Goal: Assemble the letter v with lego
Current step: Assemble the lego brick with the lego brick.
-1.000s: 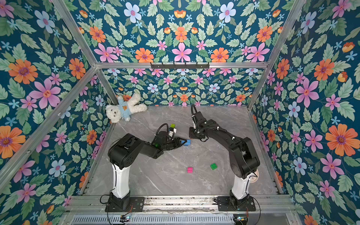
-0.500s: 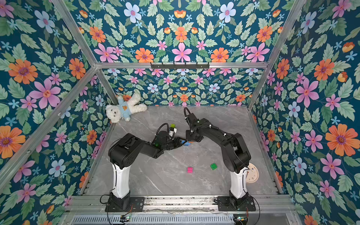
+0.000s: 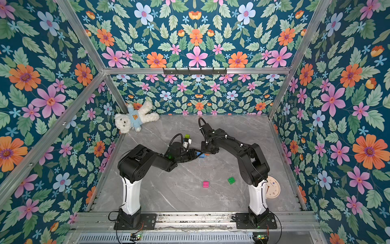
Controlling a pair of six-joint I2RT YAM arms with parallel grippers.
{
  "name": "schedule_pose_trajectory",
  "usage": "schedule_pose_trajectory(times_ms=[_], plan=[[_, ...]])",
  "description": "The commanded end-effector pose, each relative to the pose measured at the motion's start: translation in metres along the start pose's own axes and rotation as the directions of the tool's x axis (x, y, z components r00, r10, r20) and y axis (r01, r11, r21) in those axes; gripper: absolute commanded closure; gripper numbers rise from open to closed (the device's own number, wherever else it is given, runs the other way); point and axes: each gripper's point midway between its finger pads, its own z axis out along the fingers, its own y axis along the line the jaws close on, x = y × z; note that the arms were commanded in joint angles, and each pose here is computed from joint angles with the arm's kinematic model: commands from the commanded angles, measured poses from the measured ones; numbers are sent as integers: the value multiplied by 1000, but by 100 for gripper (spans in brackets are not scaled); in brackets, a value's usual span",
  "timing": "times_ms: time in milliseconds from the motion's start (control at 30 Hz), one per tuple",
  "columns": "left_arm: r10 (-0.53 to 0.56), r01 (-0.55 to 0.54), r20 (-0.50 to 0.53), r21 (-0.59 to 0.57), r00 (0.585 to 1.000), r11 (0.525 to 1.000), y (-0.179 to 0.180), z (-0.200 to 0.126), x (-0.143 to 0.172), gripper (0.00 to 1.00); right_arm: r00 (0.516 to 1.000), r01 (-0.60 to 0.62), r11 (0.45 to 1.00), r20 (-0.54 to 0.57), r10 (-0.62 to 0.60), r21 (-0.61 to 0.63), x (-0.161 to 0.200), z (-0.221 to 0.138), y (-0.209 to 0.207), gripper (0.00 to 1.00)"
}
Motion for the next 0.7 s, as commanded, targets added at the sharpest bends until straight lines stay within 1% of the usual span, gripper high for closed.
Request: schedule_pose_trajectory(times_ms=[0,100,367,667], plan=[[-81,68,-69,-180,994,981,47,-3,28,50,1000,-14,1000,-21,15,26,5,3,-4,100],[-81,67,-68,-179,994,982,46,-3,27,50,999,-21,1000,-23,22,17,6,4,-2,100],[-84,70,-70,-180,994,981,48,-3,29,51,998,-49,997,-26,51,59,12,9,-9,100],[-88,74,-70,-185,994,980,50,-4,31,51,997,-70,992,-14,72,110,11,12,-13,100]])
